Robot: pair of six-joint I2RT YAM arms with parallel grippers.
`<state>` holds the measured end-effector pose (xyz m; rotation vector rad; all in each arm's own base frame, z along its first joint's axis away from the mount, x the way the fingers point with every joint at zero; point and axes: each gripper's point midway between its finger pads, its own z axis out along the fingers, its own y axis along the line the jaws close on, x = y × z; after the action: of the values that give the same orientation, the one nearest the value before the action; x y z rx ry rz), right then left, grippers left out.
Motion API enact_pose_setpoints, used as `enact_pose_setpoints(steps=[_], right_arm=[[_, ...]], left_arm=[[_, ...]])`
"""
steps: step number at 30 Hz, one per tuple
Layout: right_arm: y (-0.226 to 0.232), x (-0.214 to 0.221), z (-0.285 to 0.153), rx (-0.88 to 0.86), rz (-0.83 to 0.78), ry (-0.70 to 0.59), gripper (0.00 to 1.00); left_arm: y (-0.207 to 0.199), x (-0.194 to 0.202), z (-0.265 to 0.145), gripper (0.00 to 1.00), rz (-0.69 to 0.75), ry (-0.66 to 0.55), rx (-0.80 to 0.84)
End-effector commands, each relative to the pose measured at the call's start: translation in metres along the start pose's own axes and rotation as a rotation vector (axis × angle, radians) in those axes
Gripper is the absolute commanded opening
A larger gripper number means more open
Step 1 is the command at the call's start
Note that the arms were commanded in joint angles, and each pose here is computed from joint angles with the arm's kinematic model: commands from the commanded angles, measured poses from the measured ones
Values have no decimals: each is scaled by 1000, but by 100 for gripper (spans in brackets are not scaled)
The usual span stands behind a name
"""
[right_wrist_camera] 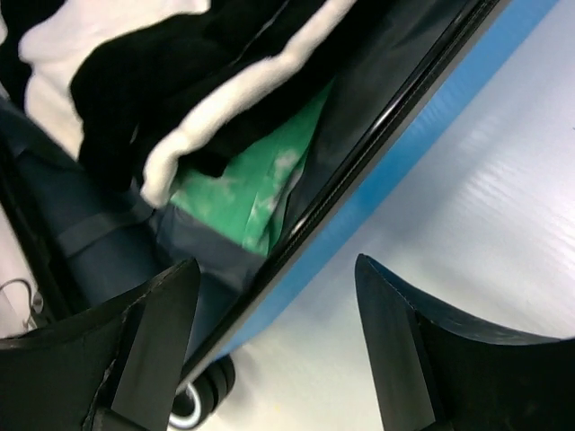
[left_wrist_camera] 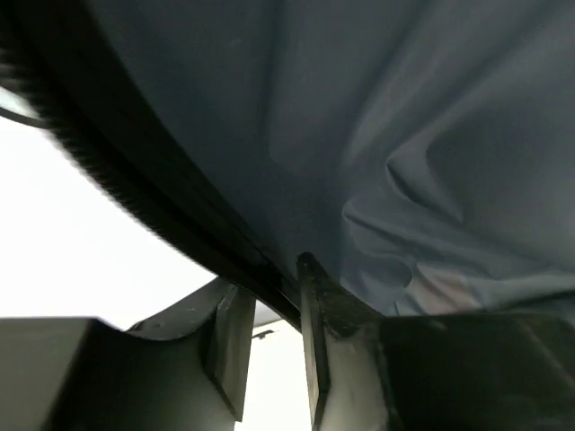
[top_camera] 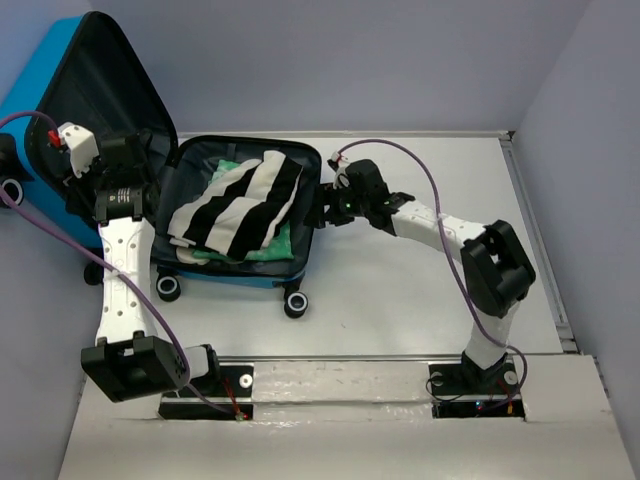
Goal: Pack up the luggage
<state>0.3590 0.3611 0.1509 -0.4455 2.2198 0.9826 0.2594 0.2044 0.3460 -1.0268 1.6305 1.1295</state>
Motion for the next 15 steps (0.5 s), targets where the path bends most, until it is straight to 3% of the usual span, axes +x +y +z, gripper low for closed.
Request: enact_pose_setpoints(steps=[1, 3, 4, 5, 6, 8, 10, 12, 15], right_arm=[[1, -35, 30, -14, 40, -68, 74], [4, -39, 42, -35, 65, -57, 68], [-5, -28, 53, -27, 86, -28, 63], [-3, -30, 53, -32, 93, -31, 53], [-10, -20, 62, -22, 116, -9, 35], [-17, -11, 70, -17, 125, 8, 18], [-13, -4, 75, -31, 123, 26, 11], [-14, -1, 78, -36, 120, 37, 10], [-8, 1, 83, -55, 112, 47, 8]], left_arm=[[13, -26, -3, 26, -118, -68, -36], [11, -28, -4, 8, -148, -78, 5], [10, -29, -6, 6, -152, -80, 22], [8, -28, -6, 6, -150, -78, 35], [6, -29, -8, 6, -146, -80, 64], [4, -31, -13, 6, -161, -95, 100], [3, -30, -21, 6, -166, -117, 135], [-1, -28, -33, 6, -167, -131, 167], [-38, -11, -94, 6, -142, -180, 372]])
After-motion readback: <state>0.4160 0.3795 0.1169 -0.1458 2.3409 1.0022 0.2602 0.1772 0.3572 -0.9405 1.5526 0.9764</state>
